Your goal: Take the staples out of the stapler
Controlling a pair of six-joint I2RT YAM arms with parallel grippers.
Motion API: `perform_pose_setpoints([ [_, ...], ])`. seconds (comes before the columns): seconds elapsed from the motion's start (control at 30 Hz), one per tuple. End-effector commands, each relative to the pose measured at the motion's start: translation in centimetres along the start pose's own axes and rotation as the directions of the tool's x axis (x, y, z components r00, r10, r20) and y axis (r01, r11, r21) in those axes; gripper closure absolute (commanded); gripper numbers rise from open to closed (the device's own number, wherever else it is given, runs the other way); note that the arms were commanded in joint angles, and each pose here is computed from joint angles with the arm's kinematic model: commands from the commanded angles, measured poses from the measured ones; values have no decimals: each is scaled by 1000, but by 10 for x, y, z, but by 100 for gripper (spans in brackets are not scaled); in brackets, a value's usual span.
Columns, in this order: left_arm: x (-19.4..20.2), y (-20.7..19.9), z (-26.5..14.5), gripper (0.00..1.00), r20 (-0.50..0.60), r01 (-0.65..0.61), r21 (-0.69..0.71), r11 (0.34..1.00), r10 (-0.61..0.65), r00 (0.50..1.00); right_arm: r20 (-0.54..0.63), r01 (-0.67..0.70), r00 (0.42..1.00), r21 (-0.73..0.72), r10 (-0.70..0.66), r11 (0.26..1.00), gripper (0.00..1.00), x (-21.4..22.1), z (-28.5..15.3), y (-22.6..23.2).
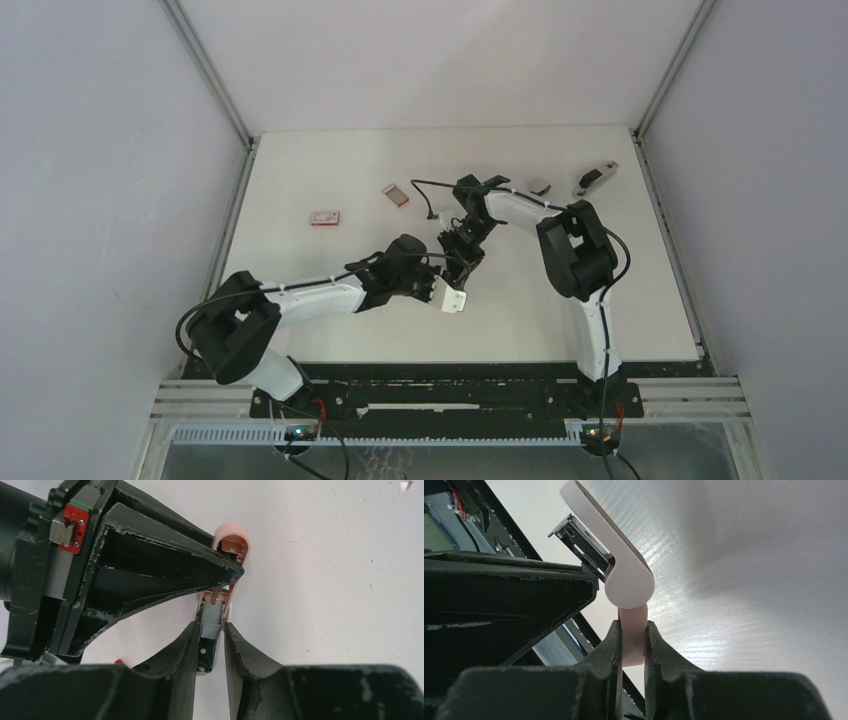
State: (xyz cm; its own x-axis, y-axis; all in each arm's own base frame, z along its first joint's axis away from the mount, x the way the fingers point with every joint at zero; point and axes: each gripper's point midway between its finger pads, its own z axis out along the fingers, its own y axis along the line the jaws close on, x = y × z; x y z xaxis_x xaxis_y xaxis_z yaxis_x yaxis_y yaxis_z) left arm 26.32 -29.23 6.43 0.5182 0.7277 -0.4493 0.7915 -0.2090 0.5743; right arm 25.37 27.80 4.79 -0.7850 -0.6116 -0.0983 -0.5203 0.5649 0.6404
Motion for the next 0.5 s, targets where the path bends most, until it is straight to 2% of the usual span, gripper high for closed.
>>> perform_pose_setpoints([
  [0.0,-17,24,-1,70,34,-6,-53,999,8,999,44,64,997,-25,-63,998,100,-12,-11,15],
  [0.47,-21,24,-6,75,52,8,-51,999,-6,999,35,56,998,-21,-55,998,100,-11,-8,12],
])
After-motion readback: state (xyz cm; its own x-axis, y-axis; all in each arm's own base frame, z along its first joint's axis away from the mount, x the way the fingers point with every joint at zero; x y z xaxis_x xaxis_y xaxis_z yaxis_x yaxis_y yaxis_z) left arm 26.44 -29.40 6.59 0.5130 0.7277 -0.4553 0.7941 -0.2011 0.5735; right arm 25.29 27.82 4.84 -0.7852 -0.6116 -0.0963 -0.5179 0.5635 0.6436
